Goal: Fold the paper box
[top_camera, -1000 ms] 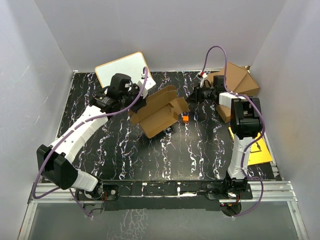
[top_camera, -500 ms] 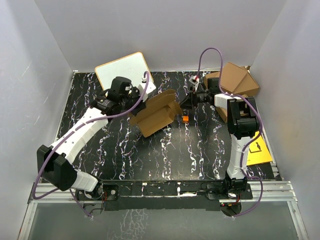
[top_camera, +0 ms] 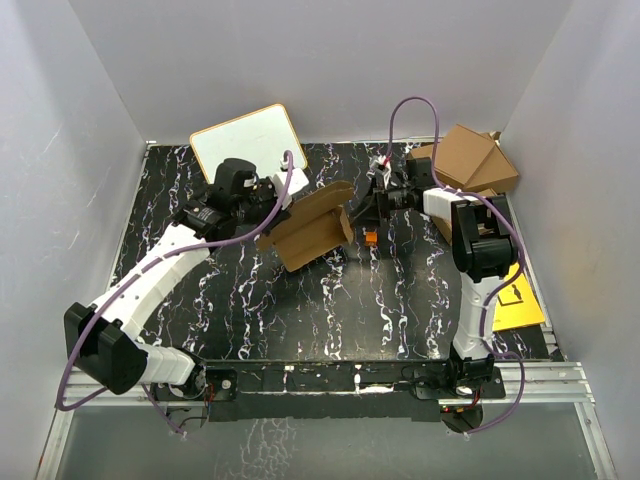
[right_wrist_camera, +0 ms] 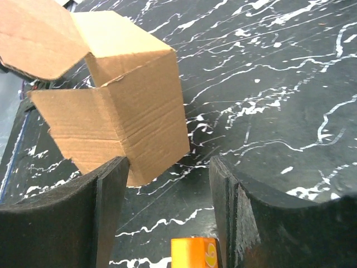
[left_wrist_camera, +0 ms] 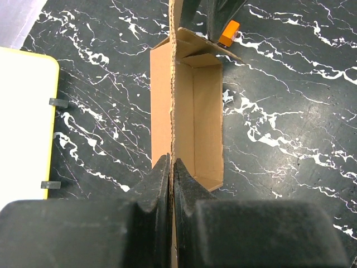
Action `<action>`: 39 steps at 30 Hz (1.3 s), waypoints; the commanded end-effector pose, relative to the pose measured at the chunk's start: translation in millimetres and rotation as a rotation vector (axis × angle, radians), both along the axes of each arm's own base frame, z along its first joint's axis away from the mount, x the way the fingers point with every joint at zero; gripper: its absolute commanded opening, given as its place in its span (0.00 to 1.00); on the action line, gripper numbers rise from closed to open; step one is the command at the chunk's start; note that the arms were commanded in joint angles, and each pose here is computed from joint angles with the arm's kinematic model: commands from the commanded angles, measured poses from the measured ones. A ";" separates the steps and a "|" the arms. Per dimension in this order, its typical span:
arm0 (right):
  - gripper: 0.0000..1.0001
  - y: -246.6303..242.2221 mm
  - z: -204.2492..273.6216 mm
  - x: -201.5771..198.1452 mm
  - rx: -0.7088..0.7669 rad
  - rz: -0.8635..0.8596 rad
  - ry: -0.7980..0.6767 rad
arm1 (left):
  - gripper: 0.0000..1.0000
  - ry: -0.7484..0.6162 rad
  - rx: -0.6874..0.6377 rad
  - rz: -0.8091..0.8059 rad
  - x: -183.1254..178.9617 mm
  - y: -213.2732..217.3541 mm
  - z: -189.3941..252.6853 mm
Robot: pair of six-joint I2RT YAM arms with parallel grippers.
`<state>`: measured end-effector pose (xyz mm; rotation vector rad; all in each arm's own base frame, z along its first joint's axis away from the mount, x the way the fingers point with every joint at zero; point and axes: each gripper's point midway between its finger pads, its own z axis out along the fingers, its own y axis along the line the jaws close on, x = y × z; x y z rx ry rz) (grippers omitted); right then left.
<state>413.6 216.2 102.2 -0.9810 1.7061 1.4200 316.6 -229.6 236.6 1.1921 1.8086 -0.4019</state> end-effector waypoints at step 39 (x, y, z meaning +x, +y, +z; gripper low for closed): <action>0.54 28.3 37.9 -28.5 0.027 -0.297 -0.472 | 0.00 0.077 -0.120 -0.034 -20.3 -22.3 -4.4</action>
